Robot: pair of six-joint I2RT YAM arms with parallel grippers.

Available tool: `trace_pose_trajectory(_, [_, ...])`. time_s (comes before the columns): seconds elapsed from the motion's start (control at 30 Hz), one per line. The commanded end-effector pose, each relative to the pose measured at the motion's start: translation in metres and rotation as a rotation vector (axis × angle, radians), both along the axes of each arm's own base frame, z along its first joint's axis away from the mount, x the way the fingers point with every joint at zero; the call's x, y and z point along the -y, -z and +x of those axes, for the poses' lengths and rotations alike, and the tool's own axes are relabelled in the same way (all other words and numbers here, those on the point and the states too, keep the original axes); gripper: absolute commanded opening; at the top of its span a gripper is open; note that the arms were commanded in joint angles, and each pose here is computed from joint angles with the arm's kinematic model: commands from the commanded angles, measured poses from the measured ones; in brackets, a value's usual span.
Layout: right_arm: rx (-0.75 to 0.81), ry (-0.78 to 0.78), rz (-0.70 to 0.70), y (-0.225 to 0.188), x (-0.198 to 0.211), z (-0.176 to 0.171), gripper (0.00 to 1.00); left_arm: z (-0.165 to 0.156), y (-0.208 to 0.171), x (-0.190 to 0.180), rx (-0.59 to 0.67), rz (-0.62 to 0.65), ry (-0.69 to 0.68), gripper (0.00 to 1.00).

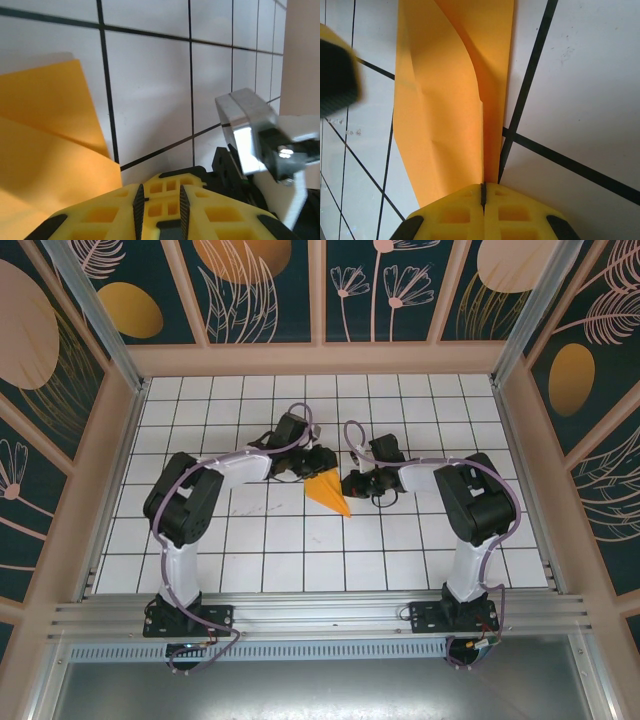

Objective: Fold a paper plane with a square sheet of paper (fold left side to right side)
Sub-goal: Fourth fold the wing at the center of the table.

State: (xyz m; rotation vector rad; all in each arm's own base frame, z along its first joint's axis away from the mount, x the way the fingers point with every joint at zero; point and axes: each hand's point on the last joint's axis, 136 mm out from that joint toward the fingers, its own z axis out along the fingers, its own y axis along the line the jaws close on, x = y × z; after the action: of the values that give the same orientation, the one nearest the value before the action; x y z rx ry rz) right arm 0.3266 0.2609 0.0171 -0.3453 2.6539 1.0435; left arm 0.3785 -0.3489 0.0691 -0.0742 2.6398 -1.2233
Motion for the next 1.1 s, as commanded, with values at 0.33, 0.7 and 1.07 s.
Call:
trace_pose_trajectory(0.33, [-0.064, -0.012, -0.129, 0.035, 0.010, -0.017, 0.01, -0.008, 0.054, -0.004, -0.079, 0.109, 0.024, 0.27])
trace_pose_trajectory(0.7, [-0.044, -0.002, -0.121, 0.026, 0.009, -0.010, 0.09, -0.022, 0.081, -0.022, -0.119, 0.194, 0.009, 0.28])
trace_pose_trajectory(1.07, [0.071, 0.042, 0.013, -0.042, 0.013, 0.001, 0.32, -0.032, 0.100, -0.032, -0.148, 0.222, -0.004, 0.28])
